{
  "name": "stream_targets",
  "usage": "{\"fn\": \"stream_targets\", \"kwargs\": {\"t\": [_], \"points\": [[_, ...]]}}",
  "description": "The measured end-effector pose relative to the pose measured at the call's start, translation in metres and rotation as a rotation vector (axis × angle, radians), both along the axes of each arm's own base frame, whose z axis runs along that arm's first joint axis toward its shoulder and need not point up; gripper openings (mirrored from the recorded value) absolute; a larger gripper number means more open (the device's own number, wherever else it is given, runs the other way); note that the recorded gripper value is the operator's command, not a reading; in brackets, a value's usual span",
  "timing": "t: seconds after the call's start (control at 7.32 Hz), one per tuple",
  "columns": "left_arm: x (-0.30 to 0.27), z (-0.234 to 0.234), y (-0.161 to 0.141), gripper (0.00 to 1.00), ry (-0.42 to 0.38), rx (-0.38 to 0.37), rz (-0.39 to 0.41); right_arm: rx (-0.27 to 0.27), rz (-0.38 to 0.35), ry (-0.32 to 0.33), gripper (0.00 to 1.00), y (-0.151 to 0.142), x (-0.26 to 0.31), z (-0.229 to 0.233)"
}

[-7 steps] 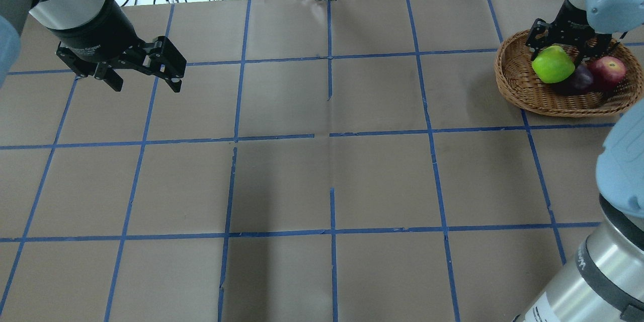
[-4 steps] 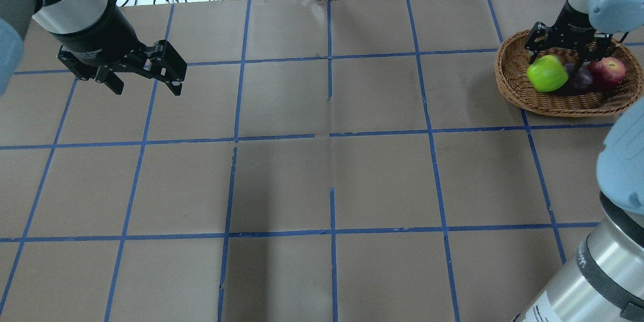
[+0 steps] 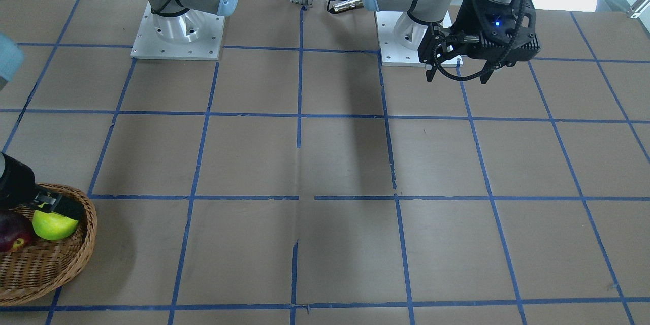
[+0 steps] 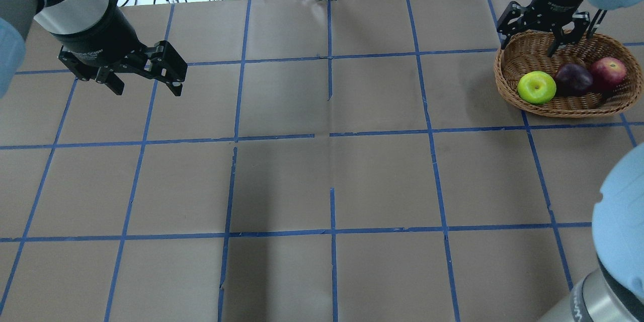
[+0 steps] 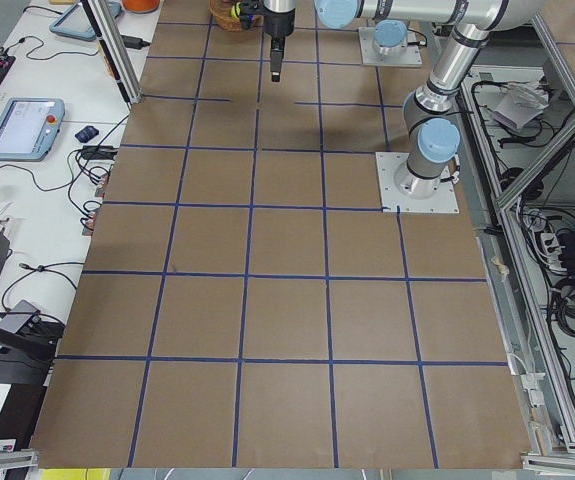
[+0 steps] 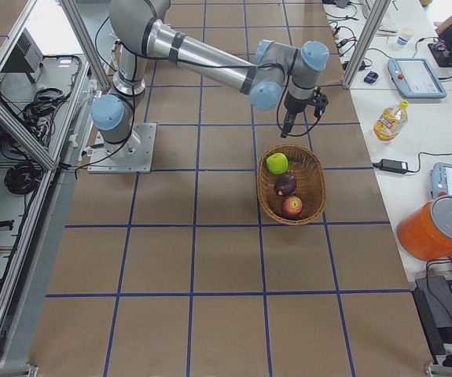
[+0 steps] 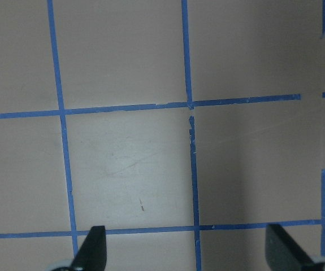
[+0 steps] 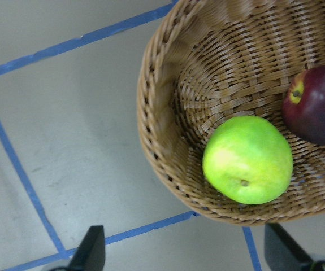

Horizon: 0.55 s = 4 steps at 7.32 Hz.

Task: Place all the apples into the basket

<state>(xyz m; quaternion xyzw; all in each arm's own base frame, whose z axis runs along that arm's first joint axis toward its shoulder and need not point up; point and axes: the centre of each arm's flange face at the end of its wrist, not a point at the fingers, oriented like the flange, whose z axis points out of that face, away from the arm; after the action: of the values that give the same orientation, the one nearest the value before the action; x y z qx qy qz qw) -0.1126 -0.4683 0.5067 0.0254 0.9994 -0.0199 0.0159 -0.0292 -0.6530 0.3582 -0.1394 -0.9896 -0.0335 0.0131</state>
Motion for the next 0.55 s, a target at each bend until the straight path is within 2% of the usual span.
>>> {"fn": "stream_targets", "kwargs": {"t": [0.27, 0.41, 0.55], "points": [[0.000, 0.003, 0.001, 1.00, 0.002, -0.007, 0.000, 0.017, 0.038, 0.004, 1.00, 0.011, 0.031, 0.014], [0.000, 0.005, 0.002, 1.00, 0.004, -0.013, 0.000, 0.032, 0.050, 0.002, 1.00, 0.009, 0.034, 0.006], [-0.001, 0.008, 0.002, 1.00, 0.006, -0.019, 0.001, 0.008, 0.057, 0.017, 1.00, 0.003, 0.033, 0.008]]}}
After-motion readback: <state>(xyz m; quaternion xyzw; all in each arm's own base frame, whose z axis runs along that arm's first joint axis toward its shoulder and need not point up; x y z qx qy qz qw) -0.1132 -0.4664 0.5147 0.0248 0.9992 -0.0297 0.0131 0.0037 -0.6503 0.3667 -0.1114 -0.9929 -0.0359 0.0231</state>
